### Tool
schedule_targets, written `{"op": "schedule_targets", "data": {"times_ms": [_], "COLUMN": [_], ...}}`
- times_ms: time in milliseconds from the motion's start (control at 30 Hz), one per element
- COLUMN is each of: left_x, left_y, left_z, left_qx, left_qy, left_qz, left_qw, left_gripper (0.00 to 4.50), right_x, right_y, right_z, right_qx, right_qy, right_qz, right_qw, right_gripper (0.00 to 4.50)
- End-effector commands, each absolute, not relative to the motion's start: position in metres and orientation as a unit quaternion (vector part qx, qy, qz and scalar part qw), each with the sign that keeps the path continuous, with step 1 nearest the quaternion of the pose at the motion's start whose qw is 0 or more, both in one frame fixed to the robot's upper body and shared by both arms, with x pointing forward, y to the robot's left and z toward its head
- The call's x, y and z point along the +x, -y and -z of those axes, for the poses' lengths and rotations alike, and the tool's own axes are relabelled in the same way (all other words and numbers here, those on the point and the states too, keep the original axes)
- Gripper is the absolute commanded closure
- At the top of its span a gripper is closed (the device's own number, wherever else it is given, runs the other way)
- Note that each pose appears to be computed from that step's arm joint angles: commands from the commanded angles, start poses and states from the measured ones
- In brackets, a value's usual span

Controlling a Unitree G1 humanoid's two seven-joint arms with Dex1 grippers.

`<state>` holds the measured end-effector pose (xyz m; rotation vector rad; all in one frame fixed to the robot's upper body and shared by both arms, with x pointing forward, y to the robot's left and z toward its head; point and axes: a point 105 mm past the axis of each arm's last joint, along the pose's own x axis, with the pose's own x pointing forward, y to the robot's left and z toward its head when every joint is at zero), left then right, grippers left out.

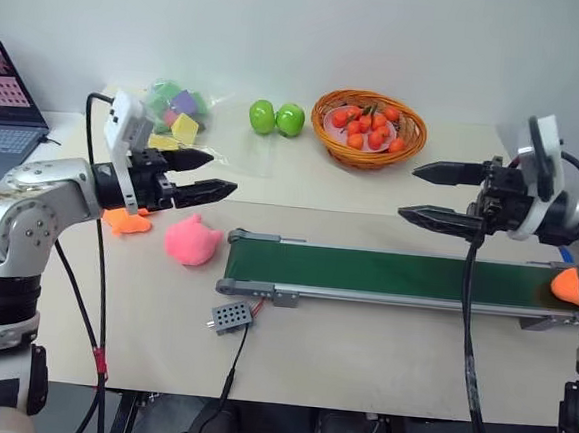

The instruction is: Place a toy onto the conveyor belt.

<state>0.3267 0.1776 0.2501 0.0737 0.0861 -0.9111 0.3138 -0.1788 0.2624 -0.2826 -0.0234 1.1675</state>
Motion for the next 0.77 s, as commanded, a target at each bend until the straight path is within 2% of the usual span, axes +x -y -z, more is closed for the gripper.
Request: {"op": "schedule_targets", "data": {"times_ms": [33,600,767], "left_x": [0.326,0.327,0.324], "left_y": [-0.183,-0.172,-0.169], "left_z": [-0.262,-0.257,-0.252], "left_qx": [0.047,0.055,0.066], "left_qy": [-0.014,-0.013,-0.026], "left_qz": [0.429,0.425,0.449], "left_qw": [0.902,0.903,0.891], "left_gripper": [0.01,0.01,0.01], "right_x": [0.304,0.3,0.3], "right_y": [0.168,0.167,0.17], "right_z": [-0.268,-0.268,-0.267], "right_qx": [-0.136,-0.136,-0.137], "right_qy": [0.024,0.02,0.019], "right_qz": [-0.566,-0.563,-0.559], "right_qw": [0.813,0.815,0.818], "right_gripper": [0.0,0.0,0.0]}}
